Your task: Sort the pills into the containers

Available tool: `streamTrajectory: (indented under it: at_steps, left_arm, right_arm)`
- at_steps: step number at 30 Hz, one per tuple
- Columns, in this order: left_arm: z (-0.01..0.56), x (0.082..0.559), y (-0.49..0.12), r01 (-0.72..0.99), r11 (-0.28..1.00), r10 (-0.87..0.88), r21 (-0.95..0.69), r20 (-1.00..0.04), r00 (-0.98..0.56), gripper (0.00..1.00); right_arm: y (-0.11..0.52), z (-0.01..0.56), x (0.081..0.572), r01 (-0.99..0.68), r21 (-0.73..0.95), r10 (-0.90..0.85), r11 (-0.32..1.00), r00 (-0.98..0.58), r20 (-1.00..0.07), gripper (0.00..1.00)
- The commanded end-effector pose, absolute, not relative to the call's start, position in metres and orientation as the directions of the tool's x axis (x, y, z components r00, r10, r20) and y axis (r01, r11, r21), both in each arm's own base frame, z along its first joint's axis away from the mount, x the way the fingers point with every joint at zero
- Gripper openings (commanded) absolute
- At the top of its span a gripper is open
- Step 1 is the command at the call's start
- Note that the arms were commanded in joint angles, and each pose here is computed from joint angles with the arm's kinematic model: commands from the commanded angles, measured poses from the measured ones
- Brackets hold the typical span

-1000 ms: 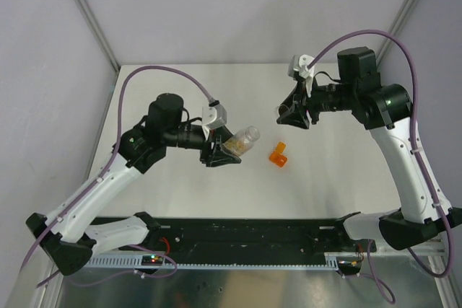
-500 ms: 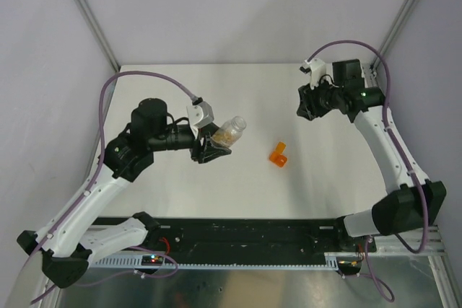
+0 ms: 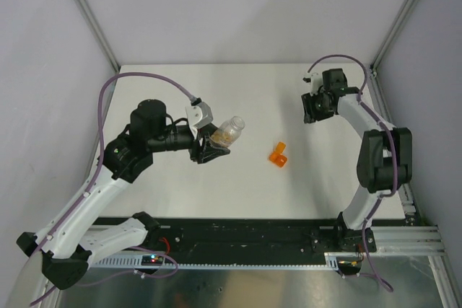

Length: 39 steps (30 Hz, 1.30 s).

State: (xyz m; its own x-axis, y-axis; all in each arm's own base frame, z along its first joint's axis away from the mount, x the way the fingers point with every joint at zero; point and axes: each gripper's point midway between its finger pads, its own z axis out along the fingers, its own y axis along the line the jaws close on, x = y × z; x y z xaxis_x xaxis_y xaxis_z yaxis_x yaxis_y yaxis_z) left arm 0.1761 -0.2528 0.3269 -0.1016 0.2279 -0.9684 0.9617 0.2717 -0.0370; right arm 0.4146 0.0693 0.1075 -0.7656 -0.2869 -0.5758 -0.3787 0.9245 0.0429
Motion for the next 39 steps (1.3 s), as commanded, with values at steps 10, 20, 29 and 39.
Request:
streamTrajectory:
  at_steps: [10, 20, 29, 39]
  left_arm:
    - [0.334, 0.178, -0.251, 0.960, 0.279, 0.205, -0.008, -0.976, -0.068, 0.00]
    - [0.335, 0.175, -0.250, 0.962, 0.274, 0.201, -0.006, -0.978, -0.064, 0.00]
    - [0.335, 0.175, -0.251, 0.963, 0.271, 0.201, -0.007, -0.978, -0.063, 0.00]
    - [0.333, 0.174, -0.250, 0.963, 0.269, 0.203, -0.009, -0.977, -0.066, 0.00]
  right_arm:
    - [0.078, 0.048, 0.426, -0.356, 0.065, -0.284, 0.932, -0.830, -0.480, 0.22]
    - [0.083, 0.025, 0.417, -0.374, 0.041, -0.325, 0.926, -0.851, -0.413, 0.37]
    - [0.083, 0.018, 0.409, -0.382, 0.037, -0.340, 0.924, -0.860, -0.380, 0.50]
    - [0.081, 0.031, 0.408, -0.381, 0.022, -0.340, 0.924, -0.849, -0.404, 0.66]
